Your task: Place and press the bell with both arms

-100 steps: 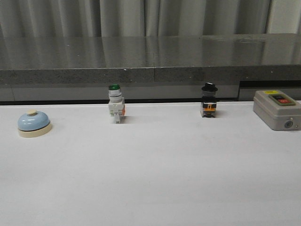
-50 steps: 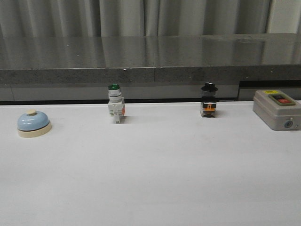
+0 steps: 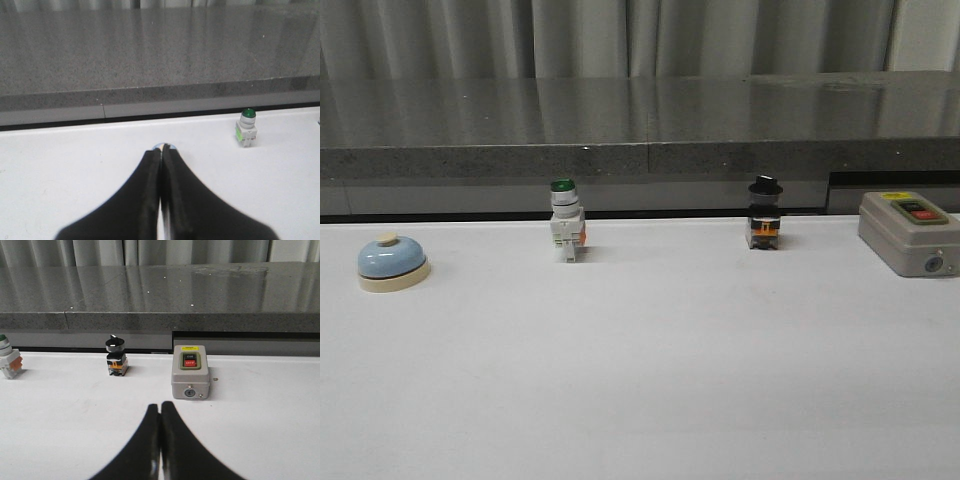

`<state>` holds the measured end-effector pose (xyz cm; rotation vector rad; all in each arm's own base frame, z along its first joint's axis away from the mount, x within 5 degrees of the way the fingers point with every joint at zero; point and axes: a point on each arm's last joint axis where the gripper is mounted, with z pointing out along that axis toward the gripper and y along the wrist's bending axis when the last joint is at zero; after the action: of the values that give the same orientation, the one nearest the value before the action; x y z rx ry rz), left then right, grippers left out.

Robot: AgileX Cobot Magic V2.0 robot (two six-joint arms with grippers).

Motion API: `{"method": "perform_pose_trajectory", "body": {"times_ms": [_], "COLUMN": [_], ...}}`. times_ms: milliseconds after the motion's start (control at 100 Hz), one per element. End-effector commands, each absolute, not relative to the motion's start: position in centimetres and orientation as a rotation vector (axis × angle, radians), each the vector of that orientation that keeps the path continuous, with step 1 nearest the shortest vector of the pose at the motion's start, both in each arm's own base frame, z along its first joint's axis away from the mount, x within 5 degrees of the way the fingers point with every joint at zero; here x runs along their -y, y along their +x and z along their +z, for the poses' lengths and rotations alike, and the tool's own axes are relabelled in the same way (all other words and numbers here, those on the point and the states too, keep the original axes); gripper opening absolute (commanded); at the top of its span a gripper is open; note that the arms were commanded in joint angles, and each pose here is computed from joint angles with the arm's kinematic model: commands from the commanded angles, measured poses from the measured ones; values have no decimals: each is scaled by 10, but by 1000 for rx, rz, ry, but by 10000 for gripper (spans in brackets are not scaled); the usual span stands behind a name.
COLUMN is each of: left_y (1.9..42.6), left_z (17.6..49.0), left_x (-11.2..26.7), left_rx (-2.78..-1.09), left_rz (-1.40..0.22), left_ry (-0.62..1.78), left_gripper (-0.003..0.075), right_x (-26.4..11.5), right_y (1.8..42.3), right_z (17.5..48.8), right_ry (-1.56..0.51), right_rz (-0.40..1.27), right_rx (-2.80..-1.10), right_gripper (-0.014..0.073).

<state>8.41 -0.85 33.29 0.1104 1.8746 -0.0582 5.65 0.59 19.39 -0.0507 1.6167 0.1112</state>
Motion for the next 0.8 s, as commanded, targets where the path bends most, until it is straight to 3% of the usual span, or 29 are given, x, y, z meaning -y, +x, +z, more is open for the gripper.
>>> {"method": "perform_pose_trajectory", "body": {"times_ms": [0,210,550,650,790], "left_y": [102,144,184,189,193], "left_z": [360,375,354,350,346], "left_x": [11,16,20,21,21], "left_rx": [-1886,-2012,-2160,-2184,-2203], "left_rz": [-71,-61,-49,-47,-46], "left_ry": [98,107,122,126,127], "left_gripper": [-20,-20,-4,120,510], "right_x": [-5,-5,-5,-5,-5], "right_y": [54,54,54,54,54], "right_z": [208,208,208,208,208], "right_ry": [-54,-54,-54,-54,-54], "right_rz": [97,97,97,97,97], "right_rx": [-1497,-1497,-1497,-1497,-1497], "right_gripper": [-69,-69,-69,-69,-69]}}
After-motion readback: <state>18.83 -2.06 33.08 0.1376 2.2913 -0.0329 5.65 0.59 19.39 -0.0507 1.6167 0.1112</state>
